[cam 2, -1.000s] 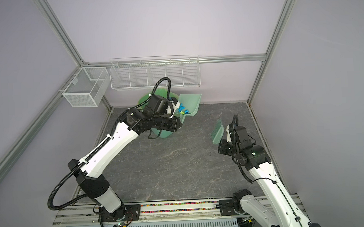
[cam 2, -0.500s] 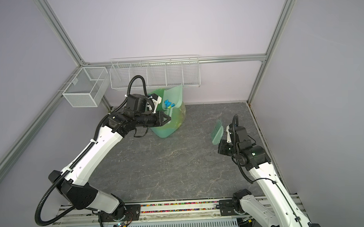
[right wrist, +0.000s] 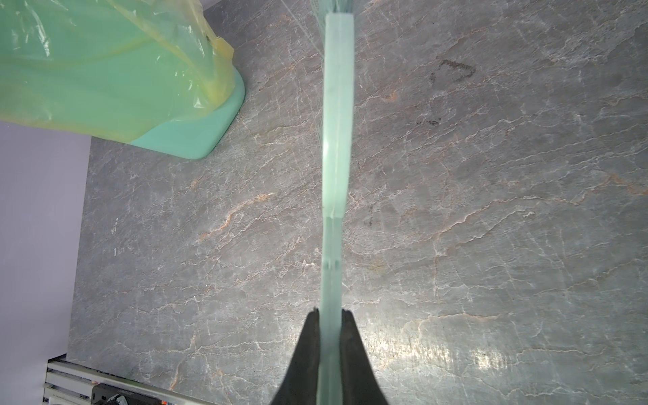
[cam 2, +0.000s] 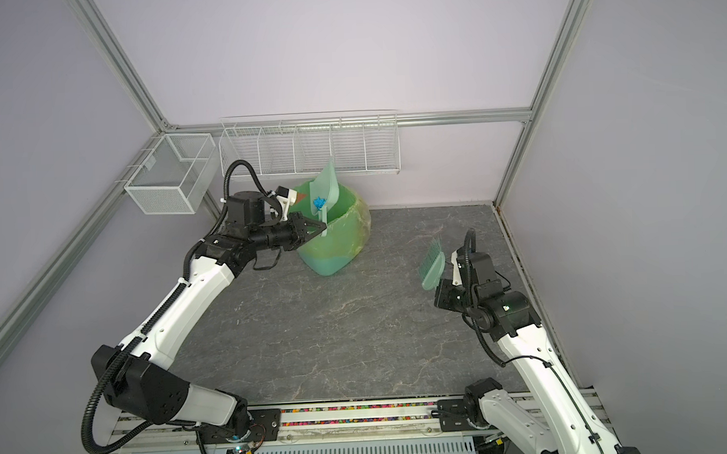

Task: Sweep away the paper scraps from the table
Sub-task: 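Tilt the dustpan over the bin opening with the left gripper, emptying the scraps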

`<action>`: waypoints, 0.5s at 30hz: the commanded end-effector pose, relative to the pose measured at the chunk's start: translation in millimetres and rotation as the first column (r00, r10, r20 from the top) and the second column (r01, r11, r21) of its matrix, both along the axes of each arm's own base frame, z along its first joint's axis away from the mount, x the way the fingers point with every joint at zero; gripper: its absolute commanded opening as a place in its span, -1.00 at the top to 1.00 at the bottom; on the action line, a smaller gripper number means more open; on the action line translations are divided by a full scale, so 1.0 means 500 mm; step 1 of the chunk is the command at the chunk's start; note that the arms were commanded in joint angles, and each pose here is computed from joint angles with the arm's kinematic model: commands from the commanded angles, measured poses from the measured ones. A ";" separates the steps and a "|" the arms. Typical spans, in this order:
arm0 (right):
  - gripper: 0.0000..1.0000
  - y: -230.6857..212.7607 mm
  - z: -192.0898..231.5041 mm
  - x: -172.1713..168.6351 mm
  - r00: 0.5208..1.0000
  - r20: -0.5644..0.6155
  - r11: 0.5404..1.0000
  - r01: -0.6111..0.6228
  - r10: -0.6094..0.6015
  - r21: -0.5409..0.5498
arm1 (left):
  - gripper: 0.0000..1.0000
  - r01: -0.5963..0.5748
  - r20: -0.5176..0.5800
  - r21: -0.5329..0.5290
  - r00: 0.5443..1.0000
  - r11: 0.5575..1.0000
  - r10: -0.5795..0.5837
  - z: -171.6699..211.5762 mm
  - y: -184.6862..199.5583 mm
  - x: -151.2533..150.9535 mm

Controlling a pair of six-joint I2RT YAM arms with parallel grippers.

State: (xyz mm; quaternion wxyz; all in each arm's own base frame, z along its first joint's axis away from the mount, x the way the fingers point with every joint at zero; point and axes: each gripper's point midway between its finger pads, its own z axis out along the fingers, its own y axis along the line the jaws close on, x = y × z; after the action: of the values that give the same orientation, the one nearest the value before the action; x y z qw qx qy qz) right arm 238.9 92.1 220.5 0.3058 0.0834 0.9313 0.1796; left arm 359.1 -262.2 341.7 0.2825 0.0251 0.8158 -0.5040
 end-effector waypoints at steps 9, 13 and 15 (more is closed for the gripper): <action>0.87 0.016 0.007 0.015 1.000 0.016 0.999 -0.013 0.012 0.035 | 1.00 0.100 0.038 -0.402 0.995 0.910 -0.092 0.108 0.012 -0.010; 0.86 0.023 0.008 0.013 1.000 0.015 0.998 -0.024 0.023 0.058 | 1.00 0.103 0.026 -0.495 0.994 0.863 -0.104 0.116 0.029 -0.010; 0.87 0.024 0.012 0.011 1.000 0.020 0.998 -0.025 0.024 0.061 | 1.00 0.106 0.031 -0.538 0.994 0.837 -0.106 0.128 0.039 -0.008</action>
State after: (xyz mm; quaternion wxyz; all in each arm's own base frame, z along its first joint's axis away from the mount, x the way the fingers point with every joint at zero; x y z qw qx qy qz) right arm 241.7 98.7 219.6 0.2990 0.0796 0.9310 0.1935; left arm 368.8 -249.9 359.6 0.2346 -0.0411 0.6985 -0.6748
